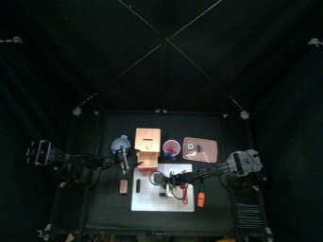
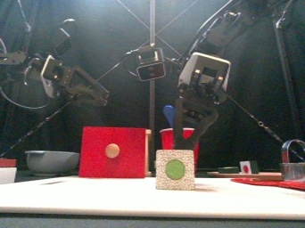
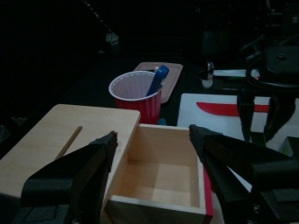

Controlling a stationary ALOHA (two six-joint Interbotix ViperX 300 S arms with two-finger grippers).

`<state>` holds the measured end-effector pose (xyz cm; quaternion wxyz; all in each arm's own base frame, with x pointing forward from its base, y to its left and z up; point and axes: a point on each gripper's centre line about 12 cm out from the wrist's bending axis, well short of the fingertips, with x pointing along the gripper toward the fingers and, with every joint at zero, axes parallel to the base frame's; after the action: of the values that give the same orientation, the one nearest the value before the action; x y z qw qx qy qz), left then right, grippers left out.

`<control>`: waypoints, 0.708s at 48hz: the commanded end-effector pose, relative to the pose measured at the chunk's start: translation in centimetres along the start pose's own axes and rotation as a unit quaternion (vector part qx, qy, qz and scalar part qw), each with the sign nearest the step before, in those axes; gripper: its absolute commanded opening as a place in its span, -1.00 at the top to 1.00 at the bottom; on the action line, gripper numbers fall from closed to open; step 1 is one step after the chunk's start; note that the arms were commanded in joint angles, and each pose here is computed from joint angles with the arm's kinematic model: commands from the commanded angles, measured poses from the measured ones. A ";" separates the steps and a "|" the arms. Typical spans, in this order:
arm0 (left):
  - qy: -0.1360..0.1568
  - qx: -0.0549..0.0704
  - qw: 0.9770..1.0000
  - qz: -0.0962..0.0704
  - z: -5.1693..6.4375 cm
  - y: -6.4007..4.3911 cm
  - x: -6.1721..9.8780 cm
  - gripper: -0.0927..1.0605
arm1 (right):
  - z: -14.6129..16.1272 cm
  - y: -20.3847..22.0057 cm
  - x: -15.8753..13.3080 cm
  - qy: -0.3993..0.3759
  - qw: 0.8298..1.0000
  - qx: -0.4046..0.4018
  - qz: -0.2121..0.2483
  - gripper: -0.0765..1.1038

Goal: Place sushi on board then cut the sushi with the knife then place the pieces on the plate
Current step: Place the 4 sushi pieces on the plate

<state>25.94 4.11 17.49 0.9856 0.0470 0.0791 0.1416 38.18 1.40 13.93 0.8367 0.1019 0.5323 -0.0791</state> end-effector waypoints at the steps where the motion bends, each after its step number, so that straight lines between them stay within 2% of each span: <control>1: -0.012 -0.004 1.000 0.001 0.6 0.0 0.1 -0.87 | -1.3 -3.2 -4.5 -0.029 0.997 0.065 -0.005 -0.11; 6: -0.014 -0.003 1.000 -0.001 0.8 -0.1 0.1 -0.87 | -5.4 -6.1 -6.8 -0.017 0.989 0.142 -0.025 -0.11; 12: -0.014 0.000 1.000 0.002 0.8 0.1 0.1 -0.87 | -9.3 -9.8 -9.4 -0.038 0.968 0.241 -0.057 -0.11; 19: -0.010 -0.001 1.000 0.007 0.6 0.4 0.0 -0.87 | -13.3 -15.2 -10.6 -0.072 0.918 0.369 -0.126 -0.11; 23: -0.007 -0.001 1.000 0.007 0.3 0.4 -0.1 -0.87 | -14.6 -16.8 -11.0 -0.083 0.896 0.410 -0.150 -0.11; 34: -0.007 0.002 1.000 0.007 0.3 0.5 -0.1 -0.87 | -15.8 -19.2 -10.5 -0.073 0.866 0.462 -0.176 -0.12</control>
<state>25.46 4.34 17.28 0.9846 0.0487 0.0828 0.1464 15.41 -12.06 15.13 0.7052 0.3687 0.3949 -0.4592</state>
